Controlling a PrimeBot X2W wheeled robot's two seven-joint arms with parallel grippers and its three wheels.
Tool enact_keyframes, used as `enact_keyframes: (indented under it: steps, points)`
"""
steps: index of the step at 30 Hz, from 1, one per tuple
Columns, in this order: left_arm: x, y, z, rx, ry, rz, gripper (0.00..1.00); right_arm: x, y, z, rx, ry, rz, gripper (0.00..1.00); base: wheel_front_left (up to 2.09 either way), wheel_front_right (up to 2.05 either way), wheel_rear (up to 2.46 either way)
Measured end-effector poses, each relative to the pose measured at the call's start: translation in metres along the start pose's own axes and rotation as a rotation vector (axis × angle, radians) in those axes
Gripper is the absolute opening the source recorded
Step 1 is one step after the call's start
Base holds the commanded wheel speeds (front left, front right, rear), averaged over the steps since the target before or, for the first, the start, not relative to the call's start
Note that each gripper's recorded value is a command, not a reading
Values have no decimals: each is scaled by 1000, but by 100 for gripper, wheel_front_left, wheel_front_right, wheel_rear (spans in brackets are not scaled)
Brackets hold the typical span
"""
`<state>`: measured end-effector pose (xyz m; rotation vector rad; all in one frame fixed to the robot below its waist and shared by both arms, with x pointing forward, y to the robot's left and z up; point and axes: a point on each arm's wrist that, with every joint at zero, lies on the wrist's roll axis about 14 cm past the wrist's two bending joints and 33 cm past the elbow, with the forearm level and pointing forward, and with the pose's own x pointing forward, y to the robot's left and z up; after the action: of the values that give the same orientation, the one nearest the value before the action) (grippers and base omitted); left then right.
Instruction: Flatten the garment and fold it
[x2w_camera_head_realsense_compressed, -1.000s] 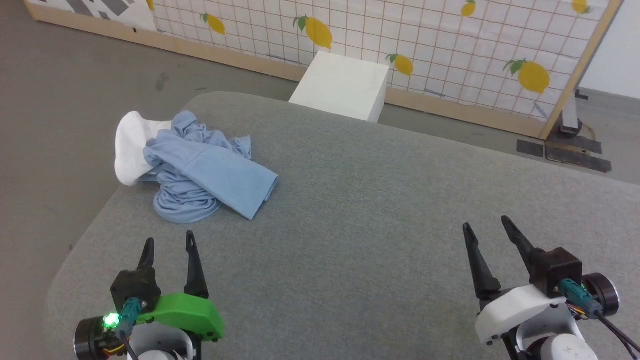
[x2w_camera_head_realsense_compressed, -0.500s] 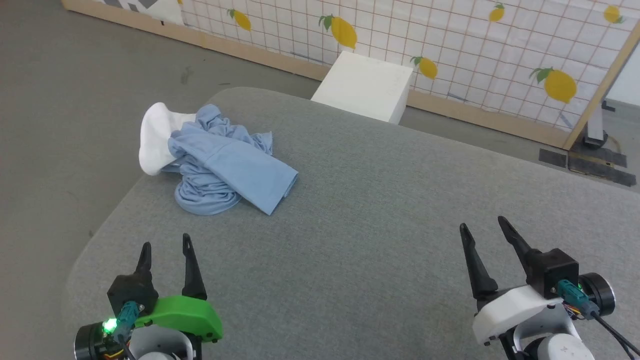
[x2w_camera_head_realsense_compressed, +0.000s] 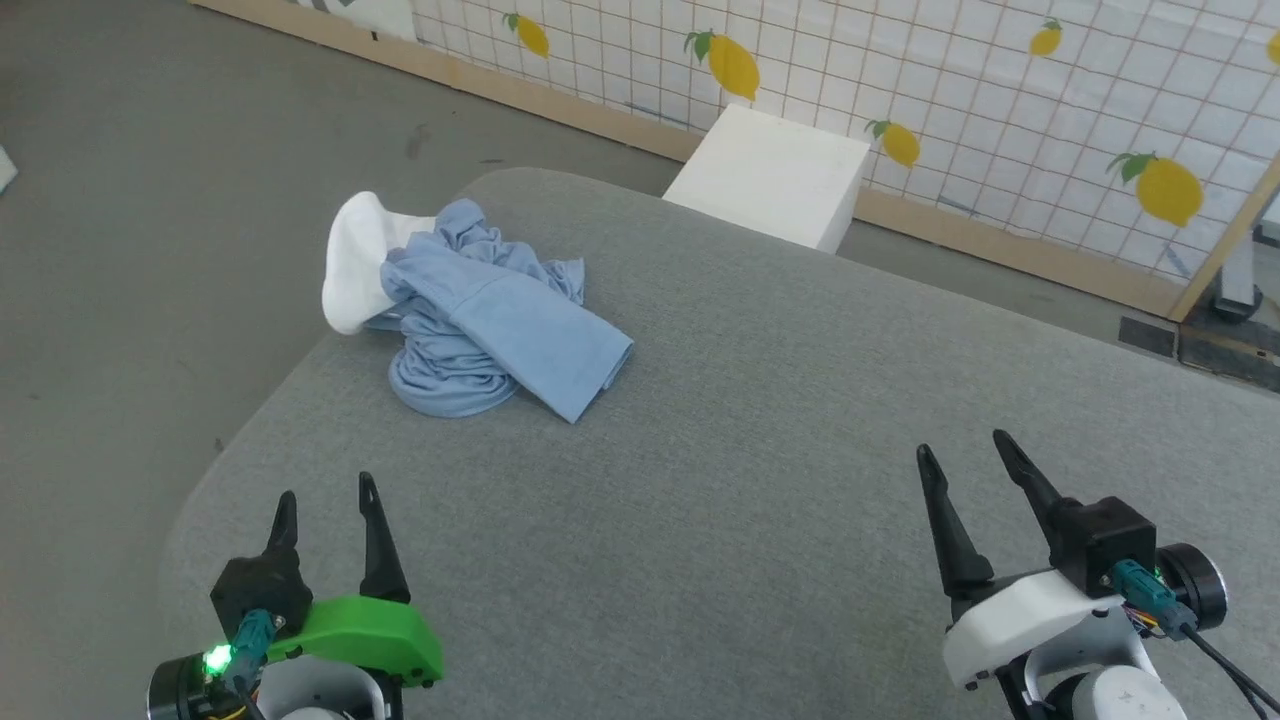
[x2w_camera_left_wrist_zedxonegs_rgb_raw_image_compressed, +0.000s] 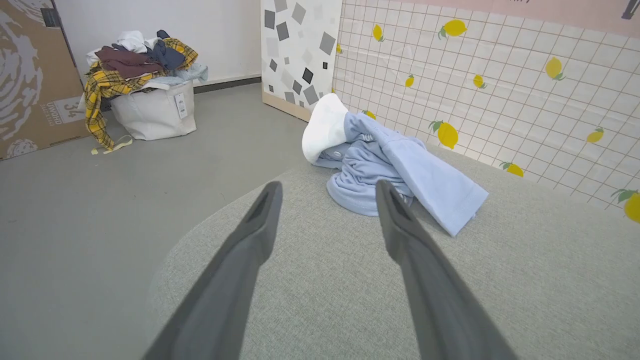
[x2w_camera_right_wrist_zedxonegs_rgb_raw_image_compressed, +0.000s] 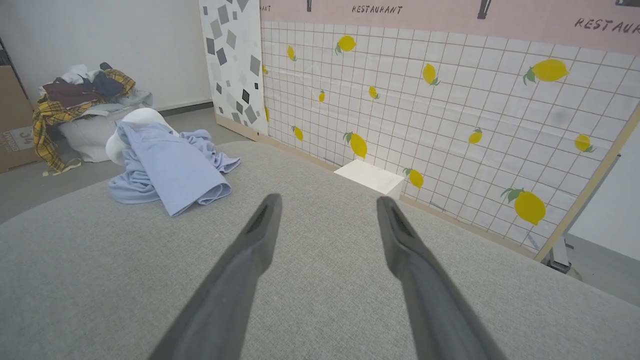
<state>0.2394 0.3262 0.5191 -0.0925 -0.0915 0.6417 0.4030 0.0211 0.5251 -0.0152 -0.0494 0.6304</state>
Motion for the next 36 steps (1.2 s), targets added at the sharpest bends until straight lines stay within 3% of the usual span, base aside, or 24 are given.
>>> enact_keyframes:
  steps: [26, 30, 36]
  points:
    - [-26, 59, -2, -18, -7, 194, 100, 27, 49, 0, 15, -18, 152, 100, 0, 0, 0]
    - [-13, 53, 8, 0, -23, 155, 100, 32, 51, -1, 24, -19, 161, 100, 0, 0, 0]
    - [53, 17, 36, -5, 6, 0, 100, 44, 47, -7, 29, -9, 161, 100, 0, 0, 0]
